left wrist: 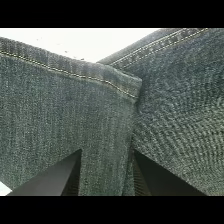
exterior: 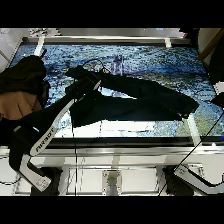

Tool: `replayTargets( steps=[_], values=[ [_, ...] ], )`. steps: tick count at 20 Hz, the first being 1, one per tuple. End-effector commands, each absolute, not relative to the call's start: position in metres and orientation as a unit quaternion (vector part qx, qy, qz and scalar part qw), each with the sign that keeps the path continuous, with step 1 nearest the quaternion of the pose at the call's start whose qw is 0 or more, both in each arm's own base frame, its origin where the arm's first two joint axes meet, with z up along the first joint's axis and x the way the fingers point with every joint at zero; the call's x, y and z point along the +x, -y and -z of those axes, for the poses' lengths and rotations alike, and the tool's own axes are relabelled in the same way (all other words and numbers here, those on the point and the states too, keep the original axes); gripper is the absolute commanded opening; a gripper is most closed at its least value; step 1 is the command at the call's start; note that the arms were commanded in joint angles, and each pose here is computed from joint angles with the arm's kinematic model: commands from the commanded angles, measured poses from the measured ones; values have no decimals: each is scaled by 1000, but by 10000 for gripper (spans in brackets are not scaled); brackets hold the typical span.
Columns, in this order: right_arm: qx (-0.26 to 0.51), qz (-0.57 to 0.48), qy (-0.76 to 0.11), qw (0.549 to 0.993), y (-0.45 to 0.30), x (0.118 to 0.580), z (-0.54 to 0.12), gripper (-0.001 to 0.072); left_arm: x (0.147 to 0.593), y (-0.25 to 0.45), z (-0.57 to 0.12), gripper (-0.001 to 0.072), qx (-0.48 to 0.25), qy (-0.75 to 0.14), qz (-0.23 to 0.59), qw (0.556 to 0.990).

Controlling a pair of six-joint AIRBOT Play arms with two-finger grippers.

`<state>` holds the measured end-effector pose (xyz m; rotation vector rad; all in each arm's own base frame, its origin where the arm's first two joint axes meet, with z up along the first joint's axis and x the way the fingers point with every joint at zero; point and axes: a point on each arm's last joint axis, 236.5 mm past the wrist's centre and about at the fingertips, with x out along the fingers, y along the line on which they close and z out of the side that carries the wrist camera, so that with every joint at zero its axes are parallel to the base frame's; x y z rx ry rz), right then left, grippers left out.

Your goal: Fold the clothes and pants, and hang the long-sleeved shirts on hangers.

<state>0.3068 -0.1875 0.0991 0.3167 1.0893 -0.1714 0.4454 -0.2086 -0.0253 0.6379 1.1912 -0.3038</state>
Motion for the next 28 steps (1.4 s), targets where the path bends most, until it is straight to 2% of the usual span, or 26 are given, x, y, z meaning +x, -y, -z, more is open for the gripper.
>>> replayTargets(
  steps=[1, 3, 9, 11, 16, 17, 19, 21, 24, 28],
  values=[
    [149, 83, -512, 842, 188, 308, -100, 488, 442, 218, 24, 376, 271, -551, 156, 774],
    [149, 83, -511, 842, 189, 309, -100, 488, 441, 228, 36, 368, 261, -556, 182, 768],
    [149, 83, -511, 843, 189, 309, -100, 488, 455, 224, 82, 360, 284, -563, 174, 757],
    [149, 83, -511, 842, 189, 309, -100, 488, 468, 218, 84, 277, 296, -546, 156, 768],
    [149, 83, -510, 843, 189, 309, -100, 488, 479, 212, 95, 267, 288, -545, 153, 772],
    [149, 84, -510, 843, 189, 309, -100, 488, 480, 210, 97, 221, 288, -546, 151, 772],
    [148, 85, -509, 844, 190, 310, -100, 488, 486, 207, 91, 15, 285, -541, 147, 777],
    [147, 85, -509, 844, 190, 309, -101, 488, 498, 198, 72, 16, 274, -534, 126, 790],
    [135, 92, -538, 827, 192, 294, -95, 488, 503, 136, 20, 15, 267, -541, 48, 796],
    [152, 48, -592, 790, 168, 270, -57, 488, 476, 39, -31, 15, 173, -589, -49, 788]
  ],
)
